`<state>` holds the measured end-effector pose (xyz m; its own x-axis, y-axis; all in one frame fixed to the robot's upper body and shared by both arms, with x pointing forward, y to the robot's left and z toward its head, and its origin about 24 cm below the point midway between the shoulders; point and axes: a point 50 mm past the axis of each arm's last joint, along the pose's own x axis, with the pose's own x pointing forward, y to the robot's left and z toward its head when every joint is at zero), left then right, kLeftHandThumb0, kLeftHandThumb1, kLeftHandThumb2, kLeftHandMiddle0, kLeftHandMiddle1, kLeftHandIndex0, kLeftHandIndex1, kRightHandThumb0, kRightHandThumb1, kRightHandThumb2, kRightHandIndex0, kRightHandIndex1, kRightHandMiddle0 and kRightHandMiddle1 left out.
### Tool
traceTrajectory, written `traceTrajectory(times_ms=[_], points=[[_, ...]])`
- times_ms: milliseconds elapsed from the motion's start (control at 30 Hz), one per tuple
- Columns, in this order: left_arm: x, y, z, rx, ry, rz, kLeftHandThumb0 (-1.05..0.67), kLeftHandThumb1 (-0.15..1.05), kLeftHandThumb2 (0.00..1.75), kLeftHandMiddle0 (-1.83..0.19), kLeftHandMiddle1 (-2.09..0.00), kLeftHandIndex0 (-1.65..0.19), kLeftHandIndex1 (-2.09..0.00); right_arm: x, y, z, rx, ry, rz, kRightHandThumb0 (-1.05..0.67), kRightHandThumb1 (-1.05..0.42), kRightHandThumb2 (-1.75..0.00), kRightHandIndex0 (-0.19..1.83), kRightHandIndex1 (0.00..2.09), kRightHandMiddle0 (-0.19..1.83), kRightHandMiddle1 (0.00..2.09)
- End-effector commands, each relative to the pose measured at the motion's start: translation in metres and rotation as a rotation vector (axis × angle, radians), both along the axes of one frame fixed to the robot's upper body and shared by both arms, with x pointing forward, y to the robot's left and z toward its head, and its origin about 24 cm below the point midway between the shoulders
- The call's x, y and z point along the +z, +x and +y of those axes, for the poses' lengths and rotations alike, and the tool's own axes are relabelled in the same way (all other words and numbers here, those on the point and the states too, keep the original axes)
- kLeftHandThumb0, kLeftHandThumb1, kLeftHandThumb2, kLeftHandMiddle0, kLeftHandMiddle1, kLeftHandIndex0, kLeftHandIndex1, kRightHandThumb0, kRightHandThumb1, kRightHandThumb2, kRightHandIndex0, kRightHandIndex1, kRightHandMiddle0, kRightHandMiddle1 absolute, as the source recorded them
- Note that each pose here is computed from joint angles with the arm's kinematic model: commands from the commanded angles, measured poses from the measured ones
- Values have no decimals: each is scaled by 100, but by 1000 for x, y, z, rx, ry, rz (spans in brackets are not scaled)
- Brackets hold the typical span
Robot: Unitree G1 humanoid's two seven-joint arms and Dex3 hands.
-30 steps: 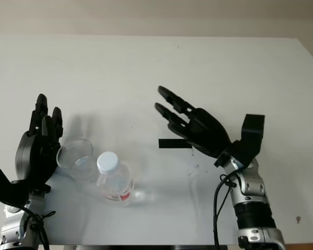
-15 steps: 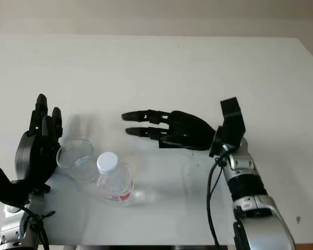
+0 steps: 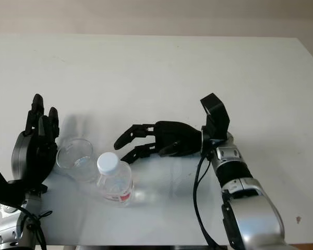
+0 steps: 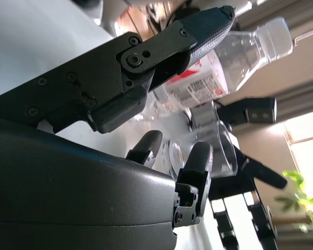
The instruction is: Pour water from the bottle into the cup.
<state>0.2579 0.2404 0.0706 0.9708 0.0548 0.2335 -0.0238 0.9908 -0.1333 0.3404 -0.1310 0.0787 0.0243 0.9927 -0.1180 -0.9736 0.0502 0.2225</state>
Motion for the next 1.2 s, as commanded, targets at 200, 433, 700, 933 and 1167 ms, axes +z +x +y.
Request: traceTrajectory(times_ms=[200, 433, 700, 933, 1167], points=[[-4, -3, 3, 2, -11, 23, -75, 105, 50, 17, -5, 19, -4, 2, -1, 5, 83, -10, 15, -84, -83, -5, 24, 80, 5, 100], [-2, -2, 3, 6, -6, 22, -75, 105, 49, 16, -6, 18, -5, 3, -3, 14, 117, 18, -8, -86, -83, -5, 28, 75, 7, 98], [-1, 0, 3, 11, 0, 18, -74, 105, 50, 16, -5, 19, -5, 10, -8, 26, 170, 50, -134, -92, -85, -5, 32, 64, 8, 92], [-1, 0, 3, 17, -2, 16, -75, 105, 49, 16, -6, 19, -5, 12, -13, 35, 206, 52, -158, -91, -84, -5, 36, 58, 10, 88], [0, -1, 4, 19, -5, 15, -74, 105, 49, 16, -5, 19, -5, 12, -19, 43, 235, 75, -173, -92, -84, -5, 40, 56, 13, 88]])
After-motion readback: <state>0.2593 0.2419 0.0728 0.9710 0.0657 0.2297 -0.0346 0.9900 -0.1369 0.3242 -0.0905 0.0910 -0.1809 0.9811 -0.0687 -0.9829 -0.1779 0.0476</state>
